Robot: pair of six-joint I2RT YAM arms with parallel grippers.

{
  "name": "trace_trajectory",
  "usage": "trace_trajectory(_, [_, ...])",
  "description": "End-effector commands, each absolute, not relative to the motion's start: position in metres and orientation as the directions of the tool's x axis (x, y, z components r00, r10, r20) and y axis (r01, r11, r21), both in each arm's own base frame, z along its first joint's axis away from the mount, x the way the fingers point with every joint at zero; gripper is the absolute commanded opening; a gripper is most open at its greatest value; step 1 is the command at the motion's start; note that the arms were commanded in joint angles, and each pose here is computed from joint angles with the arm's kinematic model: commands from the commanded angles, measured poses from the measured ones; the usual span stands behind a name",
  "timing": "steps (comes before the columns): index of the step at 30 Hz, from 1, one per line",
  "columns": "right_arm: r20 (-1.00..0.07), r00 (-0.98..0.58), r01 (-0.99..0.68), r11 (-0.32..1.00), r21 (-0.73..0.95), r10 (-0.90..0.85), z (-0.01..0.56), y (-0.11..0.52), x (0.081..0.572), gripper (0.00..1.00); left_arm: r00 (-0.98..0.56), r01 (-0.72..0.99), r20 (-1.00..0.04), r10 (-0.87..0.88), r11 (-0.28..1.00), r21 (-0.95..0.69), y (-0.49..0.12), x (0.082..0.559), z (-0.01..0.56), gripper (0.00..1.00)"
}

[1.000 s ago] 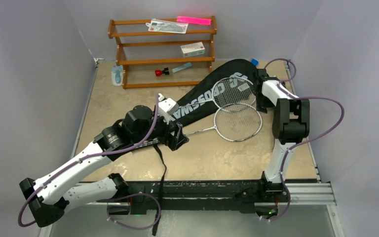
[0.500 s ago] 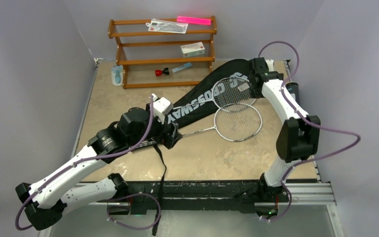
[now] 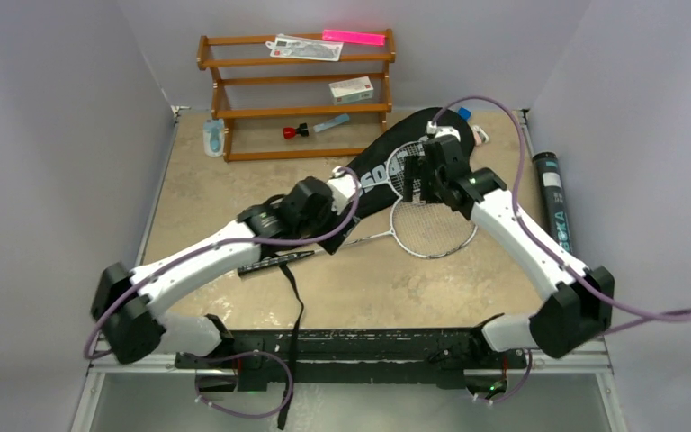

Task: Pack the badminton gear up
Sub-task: Pick up the racket from the racket bag.

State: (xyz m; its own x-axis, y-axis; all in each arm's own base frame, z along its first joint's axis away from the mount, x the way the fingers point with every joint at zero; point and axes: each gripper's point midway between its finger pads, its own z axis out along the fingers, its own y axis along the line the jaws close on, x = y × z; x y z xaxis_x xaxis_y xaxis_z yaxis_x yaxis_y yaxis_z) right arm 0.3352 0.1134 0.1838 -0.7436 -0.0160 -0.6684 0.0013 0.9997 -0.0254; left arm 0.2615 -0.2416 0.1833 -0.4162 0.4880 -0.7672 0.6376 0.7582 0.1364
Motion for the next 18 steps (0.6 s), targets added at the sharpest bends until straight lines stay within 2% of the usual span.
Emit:
trace_trajectory(1, [-0.739,-0.64,-0.054,0.948,0.314,0.209,0.213,0.166,0.33,0.99,-0.443,0.689,-0.7,0.56,0.712,0.133,-0.266,0.281,0.163,0.95])
trace_trajectory(6, [-0.745,-0.607,-0.09,0.909,0.408,0.274,0.205,0.194,0.336,0.99,-0.496,0.727,-0.621,0.607,0.682,0.086,-0.273,0.282,0.116,0.87])
trace_trajectory(15, [-0.758,-0.602,-0.125,0.907,0.402,0.253,0.194,0.218,0.351,0.99,-0.548,0.782,-0.518,0.657,0.622,-0.038,-0.29,0.264,0.064,0.56])
trace_trajectory(18, [-0.77,-0.566,-0.096,0.903,0.418,0.296,0.192,0.208,0.346,0.98,-0.572,0.773,-0.466,0.675,0.633,-0.033,-0.289,0.267,0.047,0.54])
